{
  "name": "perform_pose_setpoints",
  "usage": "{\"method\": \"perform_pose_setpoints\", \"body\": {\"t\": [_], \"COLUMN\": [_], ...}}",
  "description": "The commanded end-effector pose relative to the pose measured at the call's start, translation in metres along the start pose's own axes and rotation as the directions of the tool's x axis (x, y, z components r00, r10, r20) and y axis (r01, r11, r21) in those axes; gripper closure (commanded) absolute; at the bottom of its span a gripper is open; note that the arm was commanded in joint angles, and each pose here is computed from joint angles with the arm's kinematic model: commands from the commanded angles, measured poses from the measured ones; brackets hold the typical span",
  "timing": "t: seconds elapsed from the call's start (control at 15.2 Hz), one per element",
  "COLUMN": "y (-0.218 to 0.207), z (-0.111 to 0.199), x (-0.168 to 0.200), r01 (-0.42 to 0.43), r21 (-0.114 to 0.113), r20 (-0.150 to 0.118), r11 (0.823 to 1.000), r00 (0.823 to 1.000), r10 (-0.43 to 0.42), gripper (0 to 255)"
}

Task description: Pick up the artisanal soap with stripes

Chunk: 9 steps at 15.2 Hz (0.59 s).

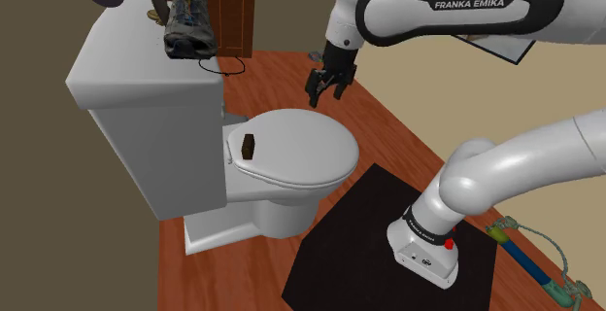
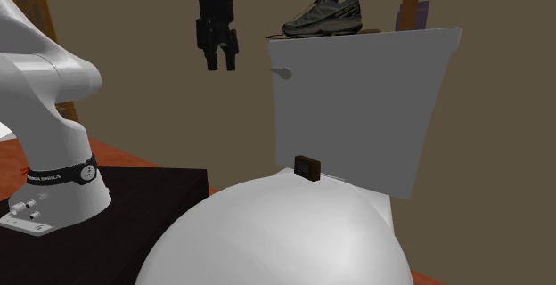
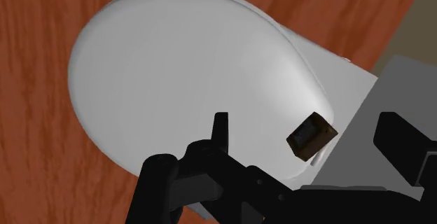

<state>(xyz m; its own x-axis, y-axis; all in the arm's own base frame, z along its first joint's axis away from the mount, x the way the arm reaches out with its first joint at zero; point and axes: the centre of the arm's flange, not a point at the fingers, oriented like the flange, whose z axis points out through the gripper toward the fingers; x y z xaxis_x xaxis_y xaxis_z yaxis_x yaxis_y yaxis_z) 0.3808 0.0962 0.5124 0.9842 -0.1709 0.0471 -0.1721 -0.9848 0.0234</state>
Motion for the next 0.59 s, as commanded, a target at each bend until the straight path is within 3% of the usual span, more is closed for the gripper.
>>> {"method": "perform_pose_setpoints", "body": {"t": [0.0, 0.26, 0.53], "y": [-0.017, -0.045, -0.069], "z": [0.018, 0.056, 0.094], "x": [0.013, 0.043, 0.076], "r01": [-0.057, -0.164, -0.268], "r21": [-0.008, -0.029, -0.052], "r20": [0.009, 0.026, 0.041], "r11": [0.998, 0.986, 0.962], "r00": [0.998, 0.986, 0.962], "r10": [0.057, 0.165, 0.270], "gripper": [0, 0, 0]}}
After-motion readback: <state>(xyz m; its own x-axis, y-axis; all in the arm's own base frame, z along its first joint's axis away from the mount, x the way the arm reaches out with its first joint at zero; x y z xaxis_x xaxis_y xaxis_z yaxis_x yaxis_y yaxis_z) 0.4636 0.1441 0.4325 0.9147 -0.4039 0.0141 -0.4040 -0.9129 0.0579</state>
